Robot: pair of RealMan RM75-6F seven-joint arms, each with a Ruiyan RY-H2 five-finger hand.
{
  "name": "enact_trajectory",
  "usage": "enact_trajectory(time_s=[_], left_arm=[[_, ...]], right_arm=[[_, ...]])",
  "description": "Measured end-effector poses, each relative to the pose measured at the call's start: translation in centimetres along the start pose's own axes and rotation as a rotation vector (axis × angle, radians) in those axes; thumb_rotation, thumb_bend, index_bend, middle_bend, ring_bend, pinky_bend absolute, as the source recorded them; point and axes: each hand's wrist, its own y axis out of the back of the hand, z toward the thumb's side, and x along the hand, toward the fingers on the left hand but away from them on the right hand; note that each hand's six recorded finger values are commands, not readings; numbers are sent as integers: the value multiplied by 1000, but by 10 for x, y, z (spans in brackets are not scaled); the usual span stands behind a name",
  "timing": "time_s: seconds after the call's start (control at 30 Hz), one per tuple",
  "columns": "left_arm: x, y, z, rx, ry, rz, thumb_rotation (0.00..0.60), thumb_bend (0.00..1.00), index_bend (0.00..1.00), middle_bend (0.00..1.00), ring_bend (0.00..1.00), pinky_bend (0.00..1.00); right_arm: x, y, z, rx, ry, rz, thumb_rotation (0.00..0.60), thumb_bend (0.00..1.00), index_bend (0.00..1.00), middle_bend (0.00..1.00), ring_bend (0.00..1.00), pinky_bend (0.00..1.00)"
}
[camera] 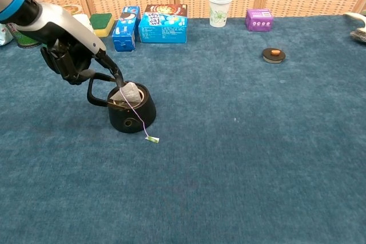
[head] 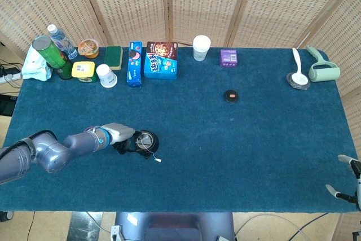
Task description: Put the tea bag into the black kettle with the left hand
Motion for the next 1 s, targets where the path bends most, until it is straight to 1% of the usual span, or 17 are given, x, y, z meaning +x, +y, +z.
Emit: enact_trajectory(time_s=[0.3,0.73,1.0], left_arm=[[5,2,6,-1,-1,8,600,1000,105,1000,1000,1000],[12,-3,20,25,-15,-18,600,1000,105,1000,1000,1000],[13,-8,20,35,-9,-37,600,1000,105,1000,1000,1000]], right_arm=[[0,-1,-3,-1,-6,4,600,155,247,291,340,356],[2,1,-10,-5,-25,-2,600,154,246,291,339,356],[4,2,-11,-9,-26,-9,600,155,246,291,339,356]])
